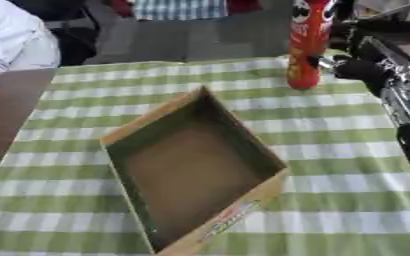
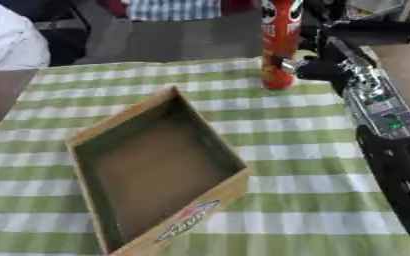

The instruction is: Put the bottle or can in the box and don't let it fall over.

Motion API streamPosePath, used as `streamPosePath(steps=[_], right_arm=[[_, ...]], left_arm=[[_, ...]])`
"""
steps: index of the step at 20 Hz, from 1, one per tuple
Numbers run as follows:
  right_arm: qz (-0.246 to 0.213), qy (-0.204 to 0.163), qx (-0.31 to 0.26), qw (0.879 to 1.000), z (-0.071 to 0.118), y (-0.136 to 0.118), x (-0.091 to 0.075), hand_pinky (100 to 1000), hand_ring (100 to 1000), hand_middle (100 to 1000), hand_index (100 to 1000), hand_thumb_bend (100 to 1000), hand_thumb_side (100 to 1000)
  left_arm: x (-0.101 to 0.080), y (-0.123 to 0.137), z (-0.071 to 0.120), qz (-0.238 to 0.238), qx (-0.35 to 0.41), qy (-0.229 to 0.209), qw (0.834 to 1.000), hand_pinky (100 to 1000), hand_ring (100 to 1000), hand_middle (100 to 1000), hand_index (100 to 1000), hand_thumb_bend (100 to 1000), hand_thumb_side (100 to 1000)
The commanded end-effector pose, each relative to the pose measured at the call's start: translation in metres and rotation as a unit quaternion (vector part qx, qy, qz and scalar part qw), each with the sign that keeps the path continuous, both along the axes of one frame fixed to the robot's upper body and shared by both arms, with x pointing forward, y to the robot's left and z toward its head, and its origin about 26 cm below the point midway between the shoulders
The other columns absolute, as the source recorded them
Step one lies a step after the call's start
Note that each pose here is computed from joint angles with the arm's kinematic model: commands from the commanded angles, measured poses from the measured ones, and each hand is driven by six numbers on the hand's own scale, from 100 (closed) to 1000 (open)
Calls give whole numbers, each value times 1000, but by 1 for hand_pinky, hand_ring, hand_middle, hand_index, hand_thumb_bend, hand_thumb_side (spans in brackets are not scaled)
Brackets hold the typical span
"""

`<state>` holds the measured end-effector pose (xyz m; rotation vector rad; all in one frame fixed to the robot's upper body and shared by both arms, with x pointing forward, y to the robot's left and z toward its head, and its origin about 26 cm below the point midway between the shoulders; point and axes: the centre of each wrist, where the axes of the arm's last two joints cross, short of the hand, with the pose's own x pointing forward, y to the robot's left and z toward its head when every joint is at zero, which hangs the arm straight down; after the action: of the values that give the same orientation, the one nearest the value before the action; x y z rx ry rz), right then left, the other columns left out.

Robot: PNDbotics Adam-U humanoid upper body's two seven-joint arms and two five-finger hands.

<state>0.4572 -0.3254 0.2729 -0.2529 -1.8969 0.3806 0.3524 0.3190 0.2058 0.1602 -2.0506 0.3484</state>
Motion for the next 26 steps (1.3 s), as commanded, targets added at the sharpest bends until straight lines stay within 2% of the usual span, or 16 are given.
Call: streamPosePath(steps=[1,19,26], right_arm=[[-17,-25,1,1000,19,-2,0,980,994,979,969,468,147],[-59,-32,23,998,32,3,13,975,982,958,960,475,171],[-96,-39,30,994,37,-4,17,970,975,952,954,477,149]], left_arm=[[-3,2,12,-2,10,-17,1000,719,800,774,817,592,659],[-2,-5,17,-15,11,-24,1000,715,794,771,808,584,663],[-2,-8,21,-20,12,-28,999,713,792,770,805,572,673]])
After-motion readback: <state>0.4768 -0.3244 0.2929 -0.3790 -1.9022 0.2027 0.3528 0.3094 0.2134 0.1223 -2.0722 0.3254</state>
